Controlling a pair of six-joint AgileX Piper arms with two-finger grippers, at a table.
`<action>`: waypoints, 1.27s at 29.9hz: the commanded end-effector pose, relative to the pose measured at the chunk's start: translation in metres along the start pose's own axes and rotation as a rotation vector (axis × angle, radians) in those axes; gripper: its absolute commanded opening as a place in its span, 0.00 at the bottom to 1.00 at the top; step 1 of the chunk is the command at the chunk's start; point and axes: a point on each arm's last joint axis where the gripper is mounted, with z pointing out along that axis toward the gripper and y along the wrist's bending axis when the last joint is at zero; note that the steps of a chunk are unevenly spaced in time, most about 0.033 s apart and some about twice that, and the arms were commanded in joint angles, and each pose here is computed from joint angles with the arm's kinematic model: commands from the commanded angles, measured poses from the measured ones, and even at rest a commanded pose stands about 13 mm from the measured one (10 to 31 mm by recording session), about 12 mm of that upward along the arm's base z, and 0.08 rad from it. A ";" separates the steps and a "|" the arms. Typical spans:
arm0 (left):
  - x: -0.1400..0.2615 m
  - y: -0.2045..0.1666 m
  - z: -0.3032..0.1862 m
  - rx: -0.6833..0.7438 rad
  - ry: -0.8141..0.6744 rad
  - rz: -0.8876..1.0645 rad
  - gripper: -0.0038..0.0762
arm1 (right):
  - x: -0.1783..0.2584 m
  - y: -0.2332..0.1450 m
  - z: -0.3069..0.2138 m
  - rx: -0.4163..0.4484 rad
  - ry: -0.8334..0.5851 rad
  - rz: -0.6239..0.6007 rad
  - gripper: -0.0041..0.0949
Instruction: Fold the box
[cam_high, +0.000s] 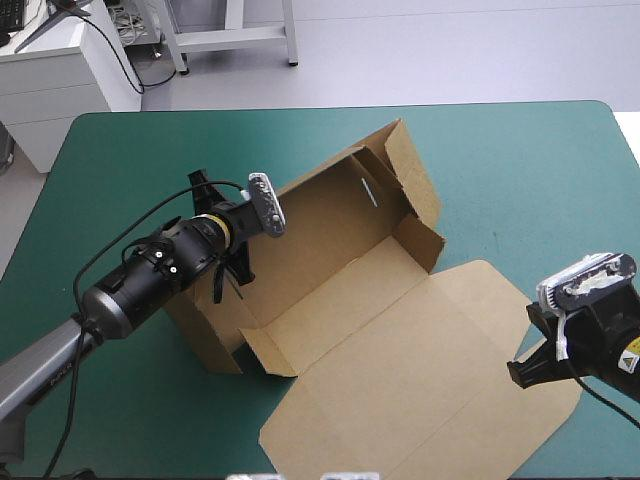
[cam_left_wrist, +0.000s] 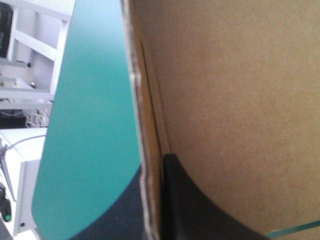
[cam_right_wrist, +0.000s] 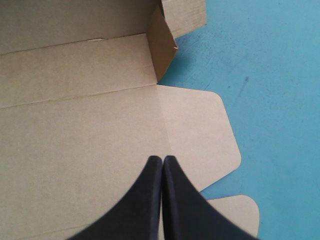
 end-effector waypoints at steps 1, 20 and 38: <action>-0.025 0.008 -0.024 -0.132 -0.128 0.095 0.04 | -0.010 -0.002 -0.008 0.028 -0.075 0.000 0.02; -0.043 -0.017 -0.025 -0.236 -0.212 0.349 0.04 | -0.005 -0.011 -0.008 0.118 -0.026 0.050 0.02; -0.047 -0.056 -0.029 -0.251 -0.185 0.294 0.04 | -0.012 -0.010 -0.008 0.108 -0.105 0.116 0.29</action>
